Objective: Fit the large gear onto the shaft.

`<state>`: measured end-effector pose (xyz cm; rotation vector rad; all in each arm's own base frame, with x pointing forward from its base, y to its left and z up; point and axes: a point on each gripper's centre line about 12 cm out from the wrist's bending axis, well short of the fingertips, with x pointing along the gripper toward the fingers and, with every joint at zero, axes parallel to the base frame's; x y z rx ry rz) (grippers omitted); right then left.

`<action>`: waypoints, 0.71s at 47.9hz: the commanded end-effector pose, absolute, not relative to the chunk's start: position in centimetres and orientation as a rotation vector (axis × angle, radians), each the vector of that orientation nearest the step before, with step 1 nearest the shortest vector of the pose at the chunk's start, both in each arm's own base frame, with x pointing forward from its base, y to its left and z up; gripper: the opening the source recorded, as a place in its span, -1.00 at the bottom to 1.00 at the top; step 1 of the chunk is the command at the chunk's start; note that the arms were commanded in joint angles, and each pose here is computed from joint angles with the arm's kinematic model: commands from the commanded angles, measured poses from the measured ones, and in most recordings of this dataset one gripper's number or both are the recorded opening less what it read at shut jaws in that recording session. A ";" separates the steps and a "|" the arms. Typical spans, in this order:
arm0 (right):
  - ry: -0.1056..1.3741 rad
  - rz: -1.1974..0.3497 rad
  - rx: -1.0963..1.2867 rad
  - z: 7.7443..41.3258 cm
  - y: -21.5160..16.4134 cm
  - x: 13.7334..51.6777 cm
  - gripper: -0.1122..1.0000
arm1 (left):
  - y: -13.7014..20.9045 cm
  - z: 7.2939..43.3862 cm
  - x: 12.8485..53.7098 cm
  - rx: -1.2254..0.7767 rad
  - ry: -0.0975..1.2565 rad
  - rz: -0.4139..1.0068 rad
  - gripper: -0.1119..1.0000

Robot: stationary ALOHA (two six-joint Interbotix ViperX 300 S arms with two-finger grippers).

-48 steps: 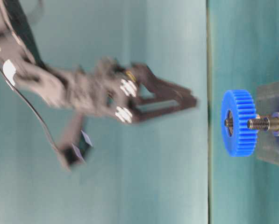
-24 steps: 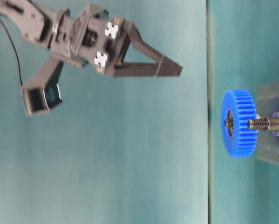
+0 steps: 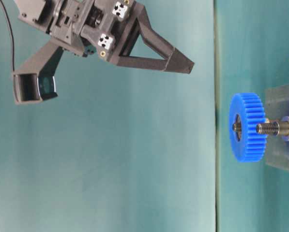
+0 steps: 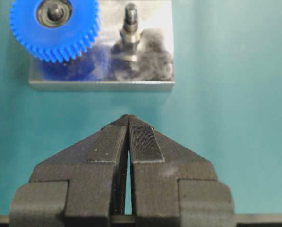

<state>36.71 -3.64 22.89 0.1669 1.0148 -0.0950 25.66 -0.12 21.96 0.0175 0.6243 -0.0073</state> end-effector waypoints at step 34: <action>0.864 -0.083 0.141 21.9 -2.7 35.9 0.74 | -0.1 22.4 25.8 0.019 0.597 -0.007 -0.80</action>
